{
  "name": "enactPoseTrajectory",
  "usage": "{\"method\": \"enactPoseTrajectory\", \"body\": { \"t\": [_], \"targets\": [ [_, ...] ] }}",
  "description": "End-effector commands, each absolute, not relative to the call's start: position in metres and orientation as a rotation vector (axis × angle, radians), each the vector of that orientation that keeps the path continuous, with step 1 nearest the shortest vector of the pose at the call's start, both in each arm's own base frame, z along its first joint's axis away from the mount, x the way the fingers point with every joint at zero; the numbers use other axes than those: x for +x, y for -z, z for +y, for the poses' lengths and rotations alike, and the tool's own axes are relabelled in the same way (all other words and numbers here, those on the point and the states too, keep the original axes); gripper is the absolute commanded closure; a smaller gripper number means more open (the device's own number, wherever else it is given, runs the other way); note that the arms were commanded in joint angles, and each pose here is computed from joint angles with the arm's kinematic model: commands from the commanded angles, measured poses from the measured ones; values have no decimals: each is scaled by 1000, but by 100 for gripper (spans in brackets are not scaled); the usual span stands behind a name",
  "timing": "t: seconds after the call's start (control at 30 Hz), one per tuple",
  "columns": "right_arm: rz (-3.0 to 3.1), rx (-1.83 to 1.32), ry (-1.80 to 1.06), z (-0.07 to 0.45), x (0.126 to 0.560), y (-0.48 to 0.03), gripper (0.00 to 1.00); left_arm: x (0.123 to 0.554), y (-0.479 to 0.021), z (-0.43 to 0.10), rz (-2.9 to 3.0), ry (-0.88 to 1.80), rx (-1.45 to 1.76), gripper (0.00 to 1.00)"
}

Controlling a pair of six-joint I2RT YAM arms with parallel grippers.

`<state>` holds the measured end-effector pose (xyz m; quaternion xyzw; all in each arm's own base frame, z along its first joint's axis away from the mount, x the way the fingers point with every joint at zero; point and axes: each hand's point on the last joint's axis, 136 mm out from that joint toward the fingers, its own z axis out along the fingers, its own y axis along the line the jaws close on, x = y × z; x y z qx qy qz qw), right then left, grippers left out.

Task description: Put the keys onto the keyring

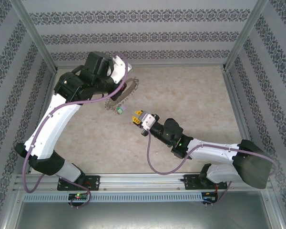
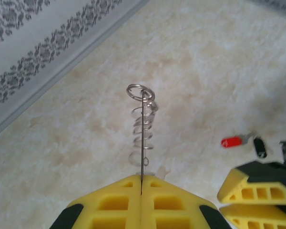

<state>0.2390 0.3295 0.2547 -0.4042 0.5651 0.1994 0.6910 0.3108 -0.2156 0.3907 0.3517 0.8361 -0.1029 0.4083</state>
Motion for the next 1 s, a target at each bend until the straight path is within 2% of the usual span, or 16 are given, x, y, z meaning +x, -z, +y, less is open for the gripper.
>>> {"method": "enactPoseTrajectory", "body": {
  "t": [0.0,0.53,0.97],
  "targets": [
    [1230,-852,-470,323,233,-269,79,294,-404,-237,2019,458,931,100],
    [1147,-951,-541,334,211,-275,82,255,-422,-239,1911,570,1072,100],
    [1101,-954,-536,347,210,-289,82,250,-424,-239,1888,571,1099,100]
  ]
}}
